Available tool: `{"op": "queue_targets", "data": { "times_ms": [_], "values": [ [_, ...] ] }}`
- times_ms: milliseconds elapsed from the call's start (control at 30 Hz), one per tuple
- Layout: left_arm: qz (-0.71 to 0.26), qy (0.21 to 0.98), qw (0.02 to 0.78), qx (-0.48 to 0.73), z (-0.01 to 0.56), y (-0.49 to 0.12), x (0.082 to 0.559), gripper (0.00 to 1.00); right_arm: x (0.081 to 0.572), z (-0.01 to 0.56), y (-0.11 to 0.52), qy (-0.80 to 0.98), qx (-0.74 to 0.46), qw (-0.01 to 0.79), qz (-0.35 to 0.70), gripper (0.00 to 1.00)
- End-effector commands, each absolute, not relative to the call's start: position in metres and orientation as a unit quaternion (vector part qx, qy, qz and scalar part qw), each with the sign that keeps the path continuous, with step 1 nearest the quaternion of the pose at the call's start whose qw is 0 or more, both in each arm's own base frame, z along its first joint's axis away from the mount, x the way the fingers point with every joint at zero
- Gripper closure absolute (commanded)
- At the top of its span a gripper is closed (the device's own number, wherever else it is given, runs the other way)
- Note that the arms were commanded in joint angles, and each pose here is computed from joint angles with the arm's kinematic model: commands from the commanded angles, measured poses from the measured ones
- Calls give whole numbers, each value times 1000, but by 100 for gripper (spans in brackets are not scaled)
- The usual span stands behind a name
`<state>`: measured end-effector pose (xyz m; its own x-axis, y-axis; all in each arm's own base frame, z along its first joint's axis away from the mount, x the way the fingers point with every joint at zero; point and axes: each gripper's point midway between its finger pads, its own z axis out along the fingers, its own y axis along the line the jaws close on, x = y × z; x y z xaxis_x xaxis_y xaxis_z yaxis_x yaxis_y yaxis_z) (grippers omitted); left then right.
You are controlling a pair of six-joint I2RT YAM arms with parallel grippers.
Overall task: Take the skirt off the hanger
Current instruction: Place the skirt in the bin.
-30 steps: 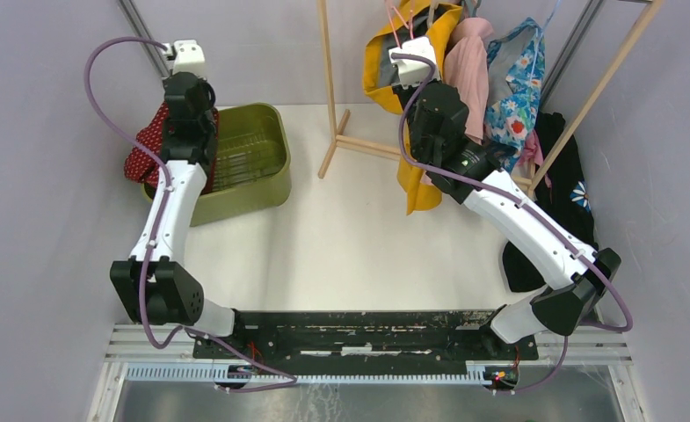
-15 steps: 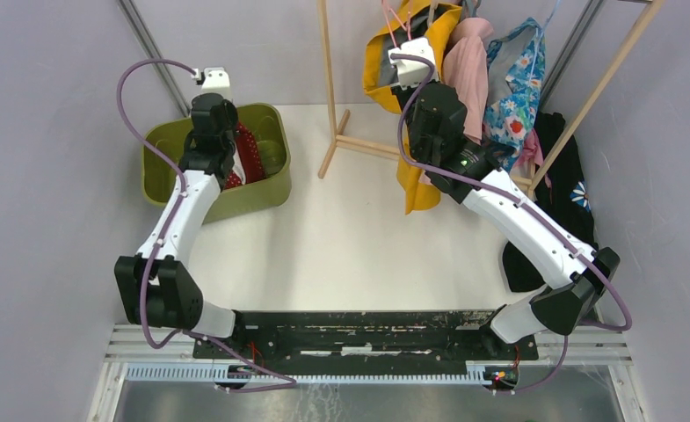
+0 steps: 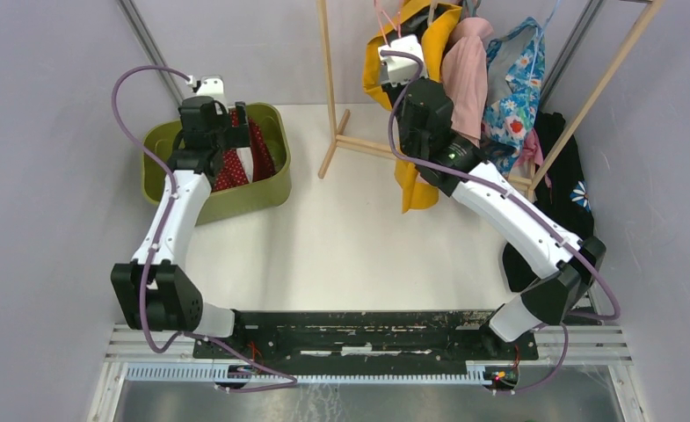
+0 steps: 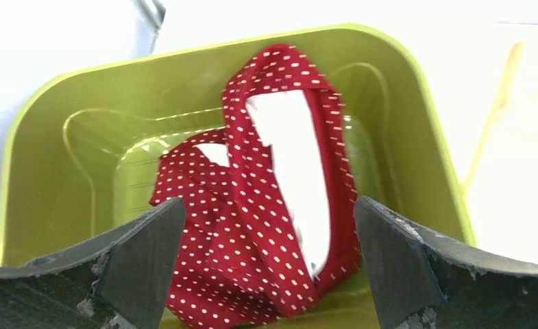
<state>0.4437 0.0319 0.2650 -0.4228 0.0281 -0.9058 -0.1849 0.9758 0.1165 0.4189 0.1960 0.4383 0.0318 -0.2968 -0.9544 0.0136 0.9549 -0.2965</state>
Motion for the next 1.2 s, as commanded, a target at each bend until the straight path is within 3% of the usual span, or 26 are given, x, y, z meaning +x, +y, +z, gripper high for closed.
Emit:
{"op": "queue_targets", "data": {
  "times_ms": [0, 667, 1167],
  "values": [
    [8, 818, 575, -24, 305, -2, 428, 1, 430, 466, 207, 666, -68, 739, -78, 99],
    [-48, 831, 548, 86, 269, -87, 402, 1, 483, 489, 243, 605, -121, 766, -180, 99],
    [-53, 842, 524, 119, 250, -105, 386, 1, 515, 503, 234, 565, -107, 777, -256, 99]
  ]
}}
